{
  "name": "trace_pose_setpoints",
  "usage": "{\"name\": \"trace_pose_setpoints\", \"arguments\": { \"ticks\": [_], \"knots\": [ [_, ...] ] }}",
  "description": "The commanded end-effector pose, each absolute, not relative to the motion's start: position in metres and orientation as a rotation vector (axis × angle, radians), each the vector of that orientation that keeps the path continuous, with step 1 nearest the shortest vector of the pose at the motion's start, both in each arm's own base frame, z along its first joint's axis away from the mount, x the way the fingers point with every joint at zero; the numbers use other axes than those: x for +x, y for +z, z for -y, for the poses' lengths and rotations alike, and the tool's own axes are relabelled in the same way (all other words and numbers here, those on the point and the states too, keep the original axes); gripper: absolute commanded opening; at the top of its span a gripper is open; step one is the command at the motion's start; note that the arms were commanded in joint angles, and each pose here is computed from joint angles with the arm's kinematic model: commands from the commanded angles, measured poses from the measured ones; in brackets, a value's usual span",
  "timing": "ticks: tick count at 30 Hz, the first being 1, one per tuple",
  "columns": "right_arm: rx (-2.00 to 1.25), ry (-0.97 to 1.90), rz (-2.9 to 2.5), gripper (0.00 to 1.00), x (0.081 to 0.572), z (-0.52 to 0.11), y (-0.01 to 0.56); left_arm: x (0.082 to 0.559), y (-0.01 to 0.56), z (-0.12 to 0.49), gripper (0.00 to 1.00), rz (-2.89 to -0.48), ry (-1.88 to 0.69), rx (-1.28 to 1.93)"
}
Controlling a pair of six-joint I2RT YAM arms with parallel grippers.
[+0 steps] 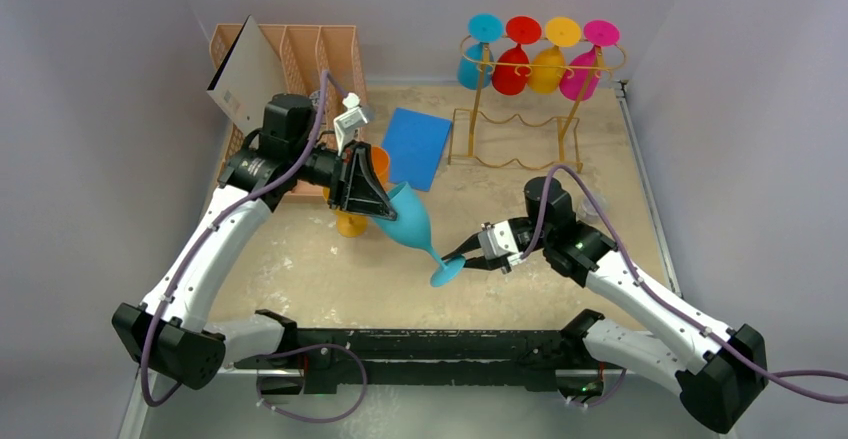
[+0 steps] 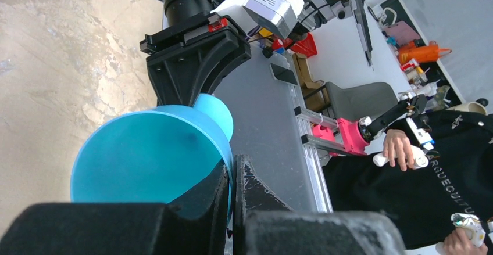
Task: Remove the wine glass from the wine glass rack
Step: Place the wine glass at the center of the board.
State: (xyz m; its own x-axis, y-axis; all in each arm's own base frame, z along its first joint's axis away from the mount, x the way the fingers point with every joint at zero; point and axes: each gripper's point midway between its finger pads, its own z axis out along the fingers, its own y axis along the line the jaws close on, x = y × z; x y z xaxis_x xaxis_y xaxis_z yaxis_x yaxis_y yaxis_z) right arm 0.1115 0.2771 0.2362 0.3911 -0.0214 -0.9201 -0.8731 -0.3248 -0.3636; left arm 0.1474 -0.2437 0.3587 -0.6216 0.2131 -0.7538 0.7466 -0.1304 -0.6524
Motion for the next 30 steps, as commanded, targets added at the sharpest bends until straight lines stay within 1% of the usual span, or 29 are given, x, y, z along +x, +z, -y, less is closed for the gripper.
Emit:
{"name": "trace_pose_setpoints", "arguments": {
  "ticks": [1,8,10,11,16,19,20,25,28,30],
  "knots": [
    [-1.632,1.030,-0.788,0.22,0.1210,-0.2791,0.2472,0.1349,0.3662,0.2424,0.00,-1.647,-1.808,1.152],
    [-1.634,1.041,-0.790,0.29,0.1186,-0.2782,0.2460,0.1341,0.3671,0.2422,0.00,-1.638,-1.812,1.159],
    [-1.634,1.040,-0.789,0.37,0.1184,-0.2782,0.2464,0.1335,0.3674,0.2420,0.00,-1.636,-1.810,1.160],
    [-1.633,1.038,-0.790,0.39,0.1189,-0.2782,0.2463,0.1334,0.3675,0.2417,0.00,-1.636,-1.809,1.159],
    [-1.626,1.025,-0.792,0.40,0.1215,-0.2789,0.2469,0.1366,0.3650,0.2426,0.00,-1.659,-1.789,1.141],
    [-1.624,1.019,-0.800,0.42,0.1228,-0.2789,0.2458,0.1373,0.3641,0.2428,0.00,-1.666,-1.781,1.135],
    [-1.623,1.015,-0.801,0.44,0.1231,-0.2787,0.2457,0.1371,0.3643,0.2428,0.00,-1.668,-1.779,1.134],
    [-1.618,1.034,-0.831,0.46,0.1223,-0.2782,0.2430,0.1378,0.3654,0.2424,0.00,-1.685,-1.751,1.119],
    [-1.616,1.031,-0.832,0.51,0.1209,-0.2768,0.2422,0.1352,0.3659,0.2415,0.00,-1.681,-1.752,1.122],
    [-1.615,1.032,-0.841,0.51,0.1202,-0.2759,0.2409,0.1339,0.3659,0.2408,0.00,-1.682,-1.750,1.122]
  ]
}}
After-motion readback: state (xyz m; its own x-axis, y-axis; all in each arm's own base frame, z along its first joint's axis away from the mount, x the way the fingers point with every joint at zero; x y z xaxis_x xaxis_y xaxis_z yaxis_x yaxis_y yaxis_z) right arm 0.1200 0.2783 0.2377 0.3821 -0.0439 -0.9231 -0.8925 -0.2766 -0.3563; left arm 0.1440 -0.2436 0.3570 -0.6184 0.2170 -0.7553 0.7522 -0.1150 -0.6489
